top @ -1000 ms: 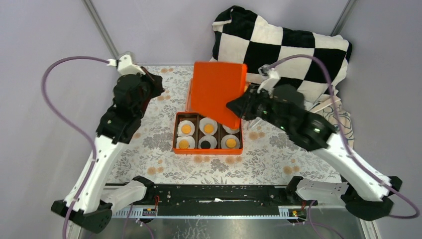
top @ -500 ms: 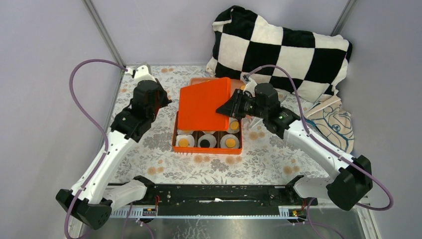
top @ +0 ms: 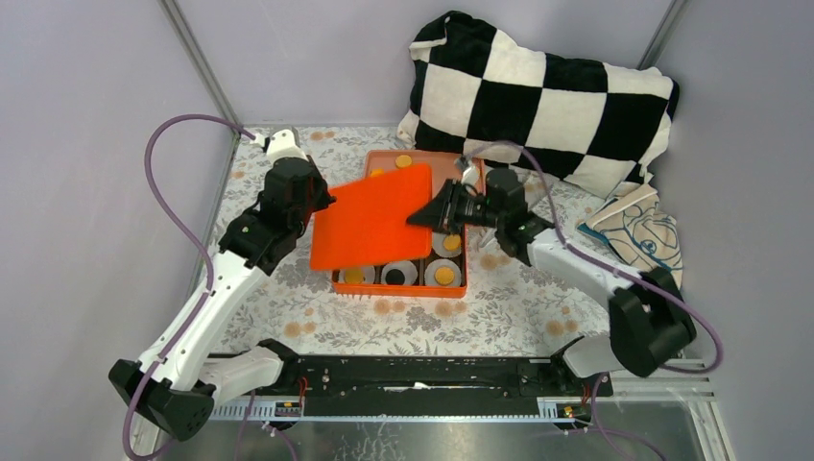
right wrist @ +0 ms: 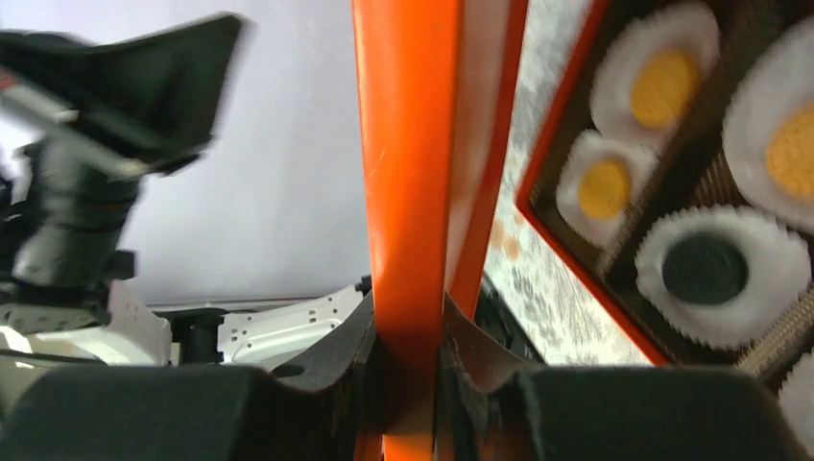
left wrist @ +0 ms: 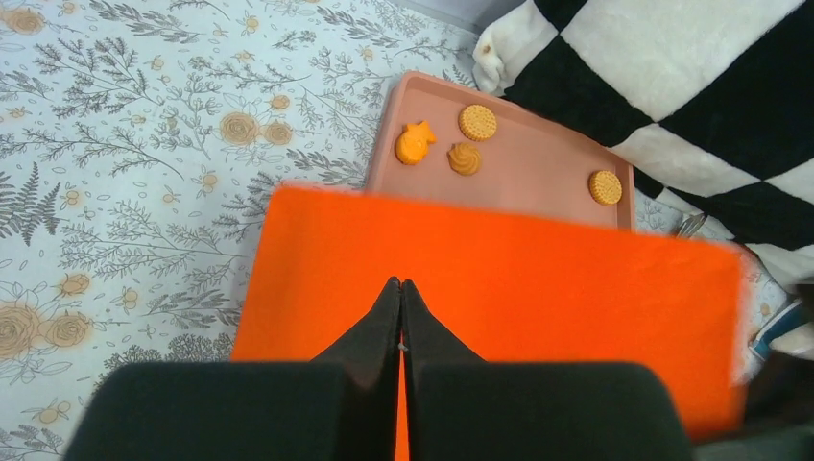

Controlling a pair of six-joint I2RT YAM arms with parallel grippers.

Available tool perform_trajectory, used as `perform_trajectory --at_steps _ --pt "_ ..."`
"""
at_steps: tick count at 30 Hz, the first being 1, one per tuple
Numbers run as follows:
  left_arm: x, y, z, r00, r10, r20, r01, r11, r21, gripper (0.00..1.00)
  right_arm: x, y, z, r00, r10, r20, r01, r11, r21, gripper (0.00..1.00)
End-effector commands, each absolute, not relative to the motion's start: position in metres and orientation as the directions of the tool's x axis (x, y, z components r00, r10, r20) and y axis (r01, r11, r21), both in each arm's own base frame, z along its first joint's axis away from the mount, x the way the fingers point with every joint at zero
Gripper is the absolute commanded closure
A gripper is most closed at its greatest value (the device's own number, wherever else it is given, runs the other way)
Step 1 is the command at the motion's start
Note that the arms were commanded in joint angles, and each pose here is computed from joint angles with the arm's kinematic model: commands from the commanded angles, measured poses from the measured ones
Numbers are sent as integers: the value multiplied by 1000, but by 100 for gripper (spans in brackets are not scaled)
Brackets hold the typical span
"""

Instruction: Pack the cookies

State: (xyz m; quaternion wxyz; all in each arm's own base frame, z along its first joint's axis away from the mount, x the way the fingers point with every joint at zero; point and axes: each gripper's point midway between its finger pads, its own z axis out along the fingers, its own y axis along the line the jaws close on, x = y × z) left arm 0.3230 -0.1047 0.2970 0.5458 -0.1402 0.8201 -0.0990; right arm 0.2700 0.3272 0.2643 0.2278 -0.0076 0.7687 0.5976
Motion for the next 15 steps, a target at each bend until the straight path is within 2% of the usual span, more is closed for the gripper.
perform_trajectory --at_steps 1,8,15 --pt "324 -103 298 -335 -324 -885 -118 946 -301 100 255 337 244 -953 225 -201 -183 98 978 100" --pt "321 -106 288 -358 -327 -875 -115 945 -306 100 259 321 211 -953 250 -171 -134 157 978 100" --pt "317 -126 269 -407 -318 -856 -80 946 -314 100 265 282 182 -932 297 -206 -124 273 954 100"
